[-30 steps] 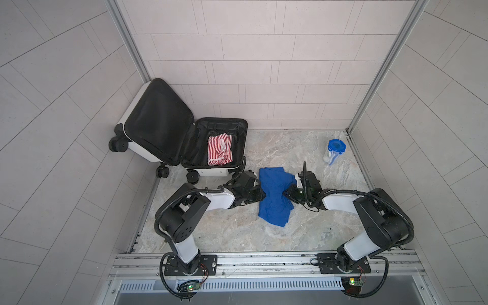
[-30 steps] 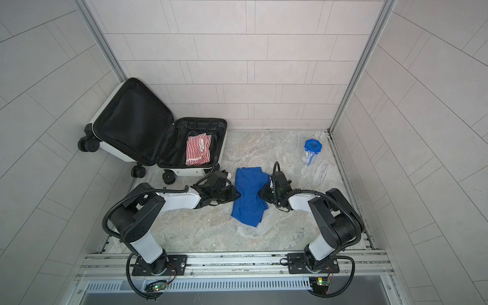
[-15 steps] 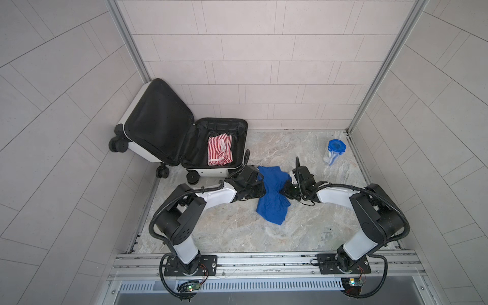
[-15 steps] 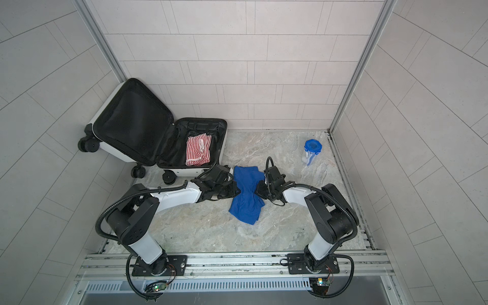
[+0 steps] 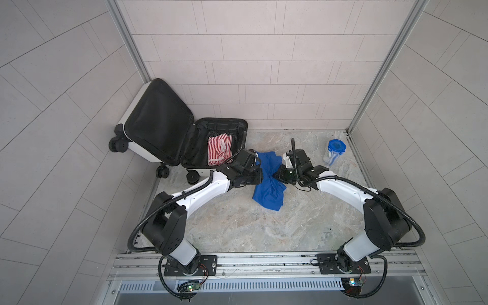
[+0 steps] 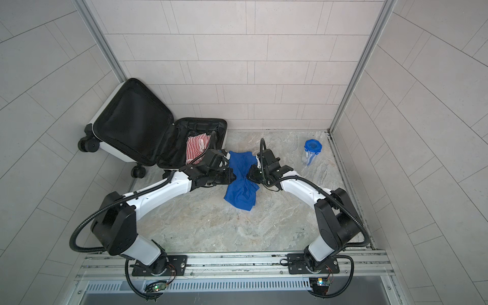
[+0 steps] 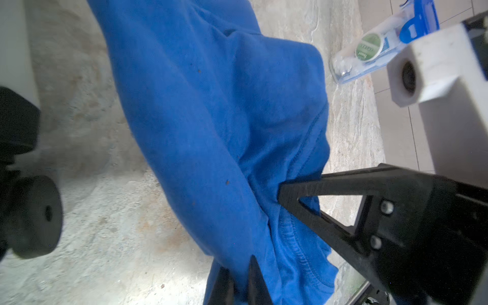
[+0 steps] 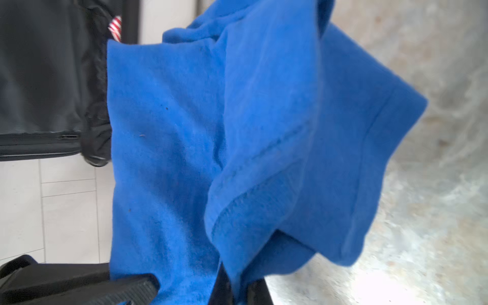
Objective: Pack the luggage
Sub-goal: 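Carry the blue T-shirt with both grippers over the open suitcase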
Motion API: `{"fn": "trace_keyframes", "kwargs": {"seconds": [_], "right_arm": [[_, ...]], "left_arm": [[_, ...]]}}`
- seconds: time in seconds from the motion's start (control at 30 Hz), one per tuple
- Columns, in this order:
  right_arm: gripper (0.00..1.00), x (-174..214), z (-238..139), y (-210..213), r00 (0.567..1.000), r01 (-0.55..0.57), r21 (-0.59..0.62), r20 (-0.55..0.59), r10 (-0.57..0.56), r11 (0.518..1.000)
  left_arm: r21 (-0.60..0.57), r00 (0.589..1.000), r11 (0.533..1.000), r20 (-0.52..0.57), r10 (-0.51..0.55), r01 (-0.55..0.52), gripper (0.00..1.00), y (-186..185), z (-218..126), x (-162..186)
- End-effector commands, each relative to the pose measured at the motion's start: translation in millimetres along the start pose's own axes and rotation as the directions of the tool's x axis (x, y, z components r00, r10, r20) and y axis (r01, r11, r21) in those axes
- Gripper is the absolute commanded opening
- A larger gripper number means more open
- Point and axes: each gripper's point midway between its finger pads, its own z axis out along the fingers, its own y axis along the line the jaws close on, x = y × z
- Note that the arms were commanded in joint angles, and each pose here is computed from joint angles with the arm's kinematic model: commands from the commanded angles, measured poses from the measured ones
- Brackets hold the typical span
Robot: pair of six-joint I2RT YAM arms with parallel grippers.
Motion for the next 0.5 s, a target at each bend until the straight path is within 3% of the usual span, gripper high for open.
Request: {"fn": "trace_keyframes", "kwargs": {"seconds": [0.0, 0.23, 0.47], "right_arm": [[0.0, -21, -18, 40, 0.997, 0.06, -0.06, 0.051, -0.057, 0.996], [0.0, -61, -21, 106, 0.989, 0.115, -0.142, 0.107, -0.1, 0.983], [0.0, -86, 1, 176, 0.983, 0.166, -0.232, 0.119, -0.141, 0.958]], "left_arm": [[-0.018, 0.996, 0.998, 0.069, 0.054, -0.053, 0.03, -3, -37, -27], [-0.081, 0.977, 0.996, 0.207, 0.044, -0.027, 0.03, 24, -84, -76], [-0.138, 0.95, 0.989, 0.311, -0.002, 0.047, 0.03, 63, -123, -121]]}}
